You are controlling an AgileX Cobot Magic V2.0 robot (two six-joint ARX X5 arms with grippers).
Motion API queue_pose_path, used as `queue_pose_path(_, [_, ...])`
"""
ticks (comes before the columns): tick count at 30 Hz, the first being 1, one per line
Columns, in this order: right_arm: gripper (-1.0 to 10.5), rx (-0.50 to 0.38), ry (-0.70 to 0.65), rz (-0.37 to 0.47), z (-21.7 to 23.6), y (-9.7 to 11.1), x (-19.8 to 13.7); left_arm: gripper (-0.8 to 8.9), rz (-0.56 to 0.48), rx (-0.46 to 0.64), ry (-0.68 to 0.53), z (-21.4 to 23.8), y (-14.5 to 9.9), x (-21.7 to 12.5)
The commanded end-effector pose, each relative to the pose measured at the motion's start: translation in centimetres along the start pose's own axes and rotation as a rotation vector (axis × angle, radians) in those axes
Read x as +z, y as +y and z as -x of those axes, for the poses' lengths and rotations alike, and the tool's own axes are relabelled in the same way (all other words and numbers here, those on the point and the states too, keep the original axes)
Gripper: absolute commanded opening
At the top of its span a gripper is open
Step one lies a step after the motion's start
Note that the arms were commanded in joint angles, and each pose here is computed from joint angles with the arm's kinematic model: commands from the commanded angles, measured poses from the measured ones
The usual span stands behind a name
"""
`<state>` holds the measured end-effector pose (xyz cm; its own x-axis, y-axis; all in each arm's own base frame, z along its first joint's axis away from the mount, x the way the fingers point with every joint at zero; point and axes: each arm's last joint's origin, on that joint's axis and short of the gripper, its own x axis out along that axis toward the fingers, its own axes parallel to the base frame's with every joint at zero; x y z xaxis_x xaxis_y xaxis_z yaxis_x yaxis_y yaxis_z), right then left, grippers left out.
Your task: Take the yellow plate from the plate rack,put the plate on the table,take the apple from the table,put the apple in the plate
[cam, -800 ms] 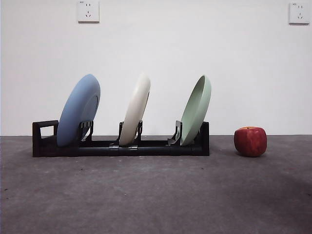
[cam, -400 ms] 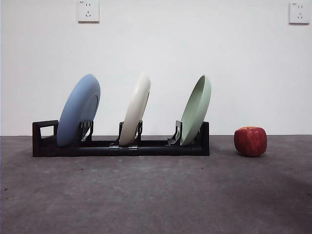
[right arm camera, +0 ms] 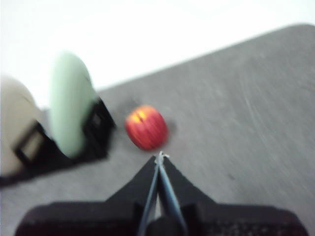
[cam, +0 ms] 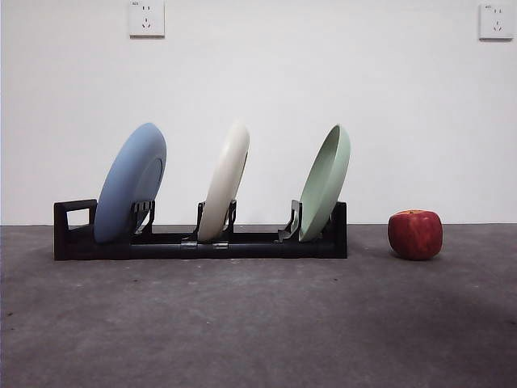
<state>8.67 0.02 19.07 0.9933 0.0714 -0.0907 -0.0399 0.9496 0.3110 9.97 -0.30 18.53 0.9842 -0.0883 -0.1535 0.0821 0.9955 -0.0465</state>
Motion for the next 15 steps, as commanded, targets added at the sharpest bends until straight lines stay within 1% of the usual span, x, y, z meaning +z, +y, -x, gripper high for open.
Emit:
queue_pose_path(1, [-0.1, 0.04, -0.035, -0.069, 0.5, 0.6, 1.5, -0.05, 0.058, -0.004, -0.014, 0.1, 0.0, 1.3])
queue_pose_path(6, [-0.1, 0.09, -0.032, -0.11, 1.2, 1.6, 3.9, -0.04, 0.076, -0.093, -0.012, -0.1, -0.4, 3.9])
queue_pose_path(13, [-0.1, 0.118, 0.024, -0.111, 1.7, 2.9, 7.5, -0.04, 0.08, -0.319, 0.016, -0.9, -1.1, 8.0])
queue_pose_path(15, [-0.1, 0.117, 0.044, -0.108, 1.6, 3.3, 8.5, -0.04, 0.106, -0.382, 0.027, -1.3, -1.2, 9.1])
